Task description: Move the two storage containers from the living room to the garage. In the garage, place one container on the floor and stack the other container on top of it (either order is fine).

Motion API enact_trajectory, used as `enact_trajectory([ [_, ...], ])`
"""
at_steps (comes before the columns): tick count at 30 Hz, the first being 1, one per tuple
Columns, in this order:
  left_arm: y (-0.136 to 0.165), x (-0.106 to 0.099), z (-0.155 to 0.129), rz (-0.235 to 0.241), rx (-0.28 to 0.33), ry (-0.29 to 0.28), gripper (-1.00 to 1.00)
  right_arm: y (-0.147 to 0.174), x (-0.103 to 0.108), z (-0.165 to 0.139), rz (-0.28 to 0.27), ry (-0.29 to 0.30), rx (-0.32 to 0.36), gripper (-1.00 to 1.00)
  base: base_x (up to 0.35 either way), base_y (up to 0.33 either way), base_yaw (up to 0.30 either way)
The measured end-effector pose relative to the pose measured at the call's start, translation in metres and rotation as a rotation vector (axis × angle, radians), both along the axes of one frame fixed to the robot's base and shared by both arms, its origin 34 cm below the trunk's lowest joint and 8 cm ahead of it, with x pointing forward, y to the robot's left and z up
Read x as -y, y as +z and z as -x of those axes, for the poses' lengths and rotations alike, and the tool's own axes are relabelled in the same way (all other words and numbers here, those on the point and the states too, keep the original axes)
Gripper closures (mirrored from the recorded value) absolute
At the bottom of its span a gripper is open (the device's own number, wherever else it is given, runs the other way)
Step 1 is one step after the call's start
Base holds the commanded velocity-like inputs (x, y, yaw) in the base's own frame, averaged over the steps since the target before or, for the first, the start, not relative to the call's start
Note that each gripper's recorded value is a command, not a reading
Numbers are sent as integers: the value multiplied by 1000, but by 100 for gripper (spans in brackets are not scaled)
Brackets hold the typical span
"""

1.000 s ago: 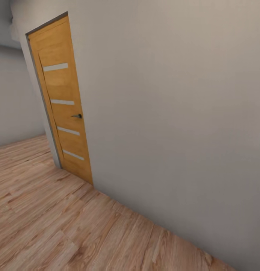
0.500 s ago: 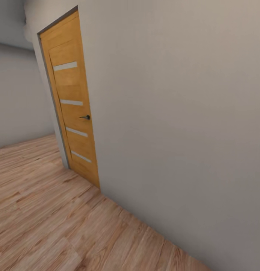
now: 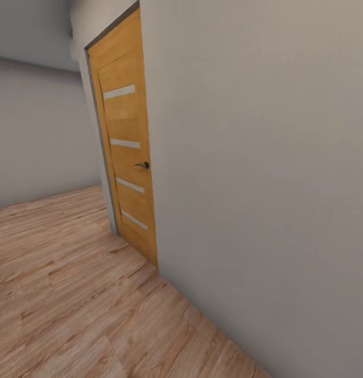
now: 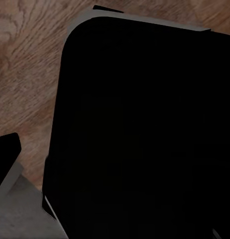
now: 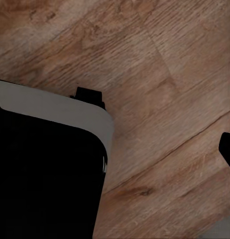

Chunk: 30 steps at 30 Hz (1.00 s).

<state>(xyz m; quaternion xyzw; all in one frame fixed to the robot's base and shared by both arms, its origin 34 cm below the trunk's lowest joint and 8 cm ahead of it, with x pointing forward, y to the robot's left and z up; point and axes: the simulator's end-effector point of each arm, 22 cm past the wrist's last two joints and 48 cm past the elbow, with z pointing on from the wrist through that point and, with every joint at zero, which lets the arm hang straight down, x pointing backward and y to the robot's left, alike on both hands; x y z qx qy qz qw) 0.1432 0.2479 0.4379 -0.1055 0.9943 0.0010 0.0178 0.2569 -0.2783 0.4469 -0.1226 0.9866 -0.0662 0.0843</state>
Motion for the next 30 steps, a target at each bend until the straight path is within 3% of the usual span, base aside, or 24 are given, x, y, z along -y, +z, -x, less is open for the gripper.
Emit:
enact_trajectory([
  [11, 0, 0, 0, 0, 0, 0, -100, 0, 0, 0, 0, -1, 0, -100, 258, 0, 280],
  [23, 0, 0, 0, 1, 0, 0, -100, 0, 0, 0, -1, -10, -2, -100, 30, 0, 279],
  [26, 0, 1, 0, 2, 0, 0, -100, 0, -1, 0, -10, -56, 4, -100, 1, 0, 279],
  [27, 0, 1, 0, 3, 0, 0, -100, 0, -1, -3, -26, -142, 30, -100, 0, 0, 279],
  [30, 0, 1, 0, 3, 0, 0, -100, 1, -2, -6, -42, -197, 46, -100, 0, 0, 279],
])
